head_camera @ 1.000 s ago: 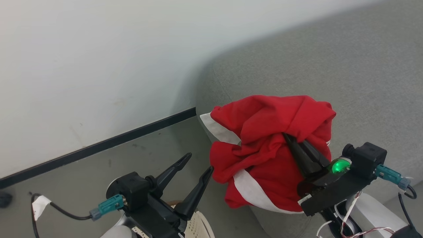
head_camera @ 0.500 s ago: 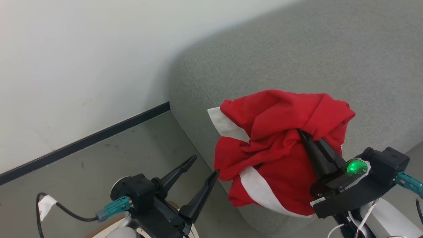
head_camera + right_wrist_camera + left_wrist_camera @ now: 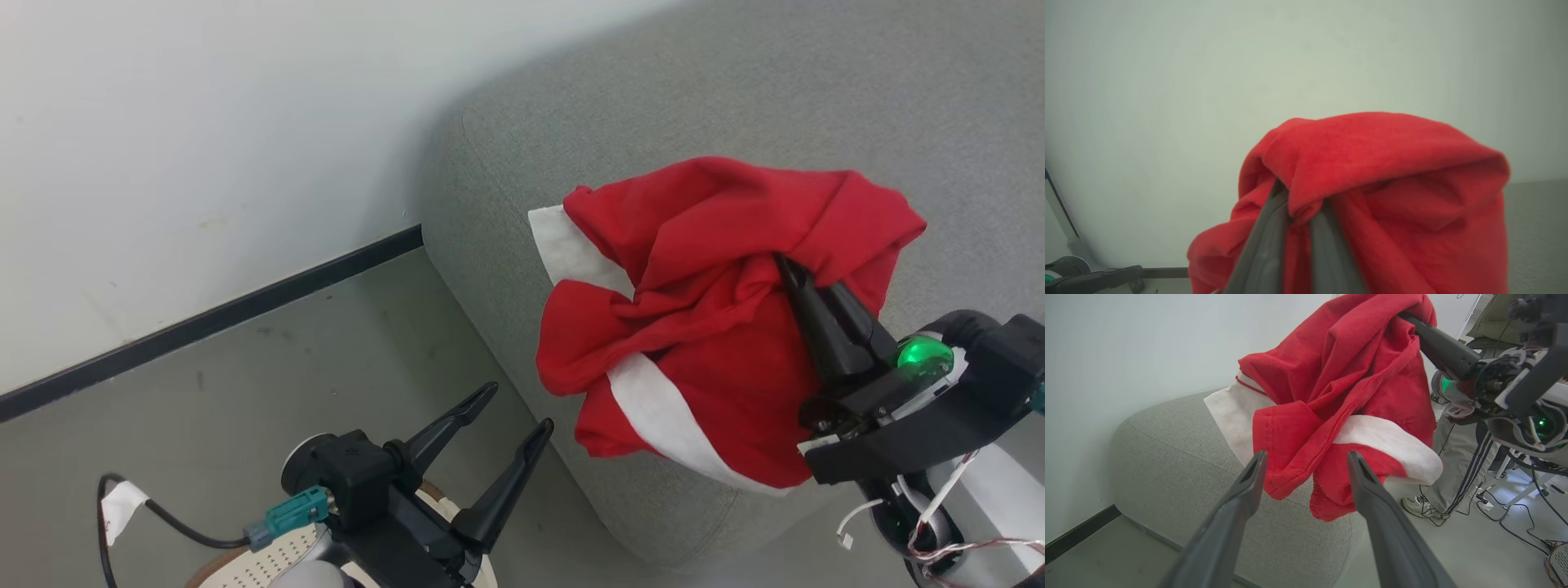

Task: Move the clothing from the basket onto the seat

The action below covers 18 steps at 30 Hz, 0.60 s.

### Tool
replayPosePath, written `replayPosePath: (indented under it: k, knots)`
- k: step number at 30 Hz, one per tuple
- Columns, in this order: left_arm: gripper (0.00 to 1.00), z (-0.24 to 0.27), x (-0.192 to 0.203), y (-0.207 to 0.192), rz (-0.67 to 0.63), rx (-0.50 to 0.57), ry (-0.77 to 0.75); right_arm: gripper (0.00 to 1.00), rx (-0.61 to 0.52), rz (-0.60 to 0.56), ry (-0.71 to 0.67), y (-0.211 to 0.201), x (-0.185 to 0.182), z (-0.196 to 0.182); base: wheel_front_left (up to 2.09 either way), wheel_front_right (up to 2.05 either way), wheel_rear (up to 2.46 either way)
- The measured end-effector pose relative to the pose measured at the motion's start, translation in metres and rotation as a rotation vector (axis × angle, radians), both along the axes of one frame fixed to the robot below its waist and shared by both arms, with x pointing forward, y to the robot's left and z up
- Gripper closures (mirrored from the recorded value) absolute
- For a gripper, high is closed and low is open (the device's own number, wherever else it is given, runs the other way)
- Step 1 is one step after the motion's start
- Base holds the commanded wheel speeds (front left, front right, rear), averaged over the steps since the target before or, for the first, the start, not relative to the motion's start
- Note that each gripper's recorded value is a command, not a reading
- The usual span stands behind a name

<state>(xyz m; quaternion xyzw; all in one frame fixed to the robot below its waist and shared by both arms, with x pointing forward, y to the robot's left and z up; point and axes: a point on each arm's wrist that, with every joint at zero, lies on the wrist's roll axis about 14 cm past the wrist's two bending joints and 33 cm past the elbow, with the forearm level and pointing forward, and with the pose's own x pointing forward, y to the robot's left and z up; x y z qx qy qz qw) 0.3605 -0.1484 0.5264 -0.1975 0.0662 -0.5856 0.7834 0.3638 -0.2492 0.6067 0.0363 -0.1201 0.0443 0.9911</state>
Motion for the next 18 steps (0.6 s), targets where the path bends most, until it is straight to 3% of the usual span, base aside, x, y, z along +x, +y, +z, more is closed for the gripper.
replayPosePath:
  k: [18]
  knots:
    - [0.00,-0.015,0.028,0.012,0.018,-0.031,0.013,1.00,-0.165,-0.091,-0.018,-0.067,0.088,0.039,0.00,0.00,0.00]
